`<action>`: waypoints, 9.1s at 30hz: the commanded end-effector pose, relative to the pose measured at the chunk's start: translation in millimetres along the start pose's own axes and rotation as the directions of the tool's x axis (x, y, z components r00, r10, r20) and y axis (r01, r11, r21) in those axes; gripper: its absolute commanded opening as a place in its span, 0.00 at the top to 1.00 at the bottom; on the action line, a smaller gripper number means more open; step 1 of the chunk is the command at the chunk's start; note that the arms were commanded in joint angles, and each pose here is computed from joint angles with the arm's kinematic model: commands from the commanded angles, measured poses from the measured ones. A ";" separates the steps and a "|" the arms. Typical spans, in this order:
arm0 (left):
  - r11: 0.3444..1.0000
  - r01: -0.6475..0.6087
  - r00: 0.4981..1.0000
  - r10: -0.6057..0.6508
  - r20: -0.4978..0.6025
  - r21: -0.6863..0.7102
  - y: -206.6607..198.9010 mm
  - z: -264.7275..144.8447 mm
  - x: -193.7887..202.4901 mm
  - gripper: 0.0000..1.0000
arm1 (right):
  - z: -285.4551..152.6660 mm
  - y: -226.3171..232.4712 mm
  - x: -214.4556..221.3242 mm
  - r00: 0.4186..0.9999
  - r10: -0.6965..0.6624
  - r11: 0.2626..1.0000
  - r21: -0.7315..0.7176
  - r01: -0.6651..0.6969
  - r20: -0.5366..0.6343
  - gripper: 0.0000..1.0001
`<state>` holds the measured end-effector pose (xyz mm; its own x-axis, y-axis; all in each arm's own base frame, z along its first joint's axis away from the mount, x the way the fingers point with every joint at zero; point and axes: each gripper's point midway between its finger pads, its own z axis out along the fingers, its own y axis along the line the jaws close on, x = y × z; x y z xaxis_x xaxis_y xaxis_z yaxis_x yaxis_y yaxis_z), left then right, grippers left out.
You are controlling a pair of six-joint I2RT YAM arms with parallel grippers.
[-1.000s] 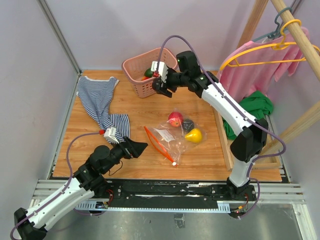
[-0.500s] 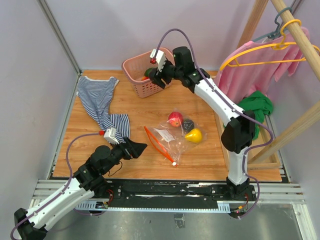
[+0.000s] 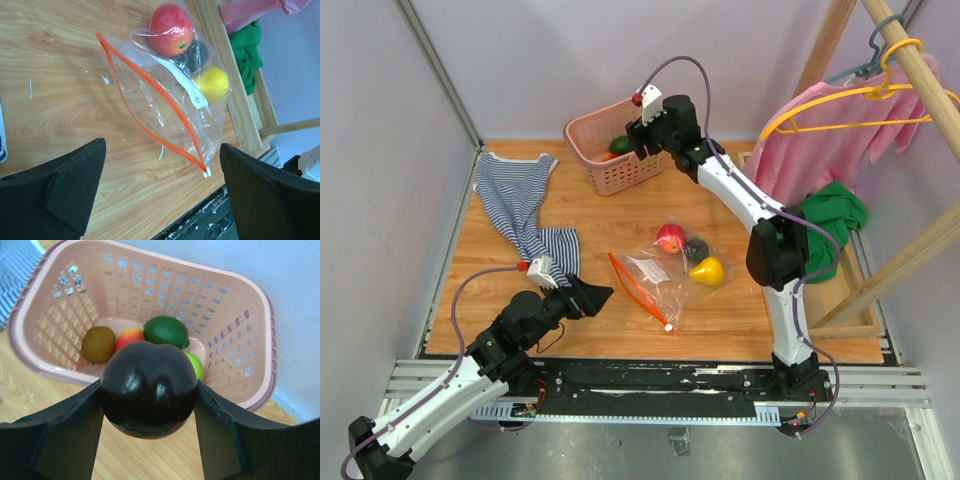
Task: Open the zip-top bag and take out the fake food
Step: Place the fake fruit in the bin, then pick up the fake fruit from the zipper food storage bag.
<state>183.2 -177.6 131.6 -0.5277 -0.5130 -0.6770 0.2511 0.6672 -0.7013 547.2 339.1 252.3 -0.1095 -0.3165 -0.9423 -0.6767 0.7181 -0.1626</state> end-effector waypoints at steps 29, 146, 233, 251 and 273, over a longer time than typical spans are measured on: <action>1.000 0.030 1.000 -0.030 -0.004 0.000 -3.8 7.2 0.6 0.01 | 30.4 -38.0 -15.5 0.987 0.108 0.973 0.192 -0.130 0.122 0.02; 0.987 0.044 0.979 -0.012 -0.203 0.154 -13.0 93.8 58.5 0.44 | -205.2 166.5 237.6 0.692 -0.696 0.104 -0.927 0.361 0.192 0.89; 0.998 0.028 0.957 -0.010 -0.291 0.056 6.0 59.4 62.9 0.64 | -191.8 153.3 254.3 0.729 -0.681 0.432 -0.838 0.333 -0.062 0.96; 0.984 0.074 0.991 -0.054 -0.125 0.164 -42.2 31.3 2.7 0.66 | -230.9 163.8 160.7 0.805 -0.576 0.430 -0.785 0.446 0.141 0.35; 0.904 0.119 0.993 -0.109 -0.047 0.412 -121.9 11.1 -51.4 0.67 | -281.9 186.5 62.9 0.881 -0.371 0.467 -0.761 0.451 0.294 0.13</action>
<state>192.0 -233.8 206.3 -0.6182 -0.5075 -0.6002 0.4226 0.4293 -0.7982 220.4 276.3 213.4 0.4434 -0.4168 -0.7935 -0.8901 -0.3088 -0.3352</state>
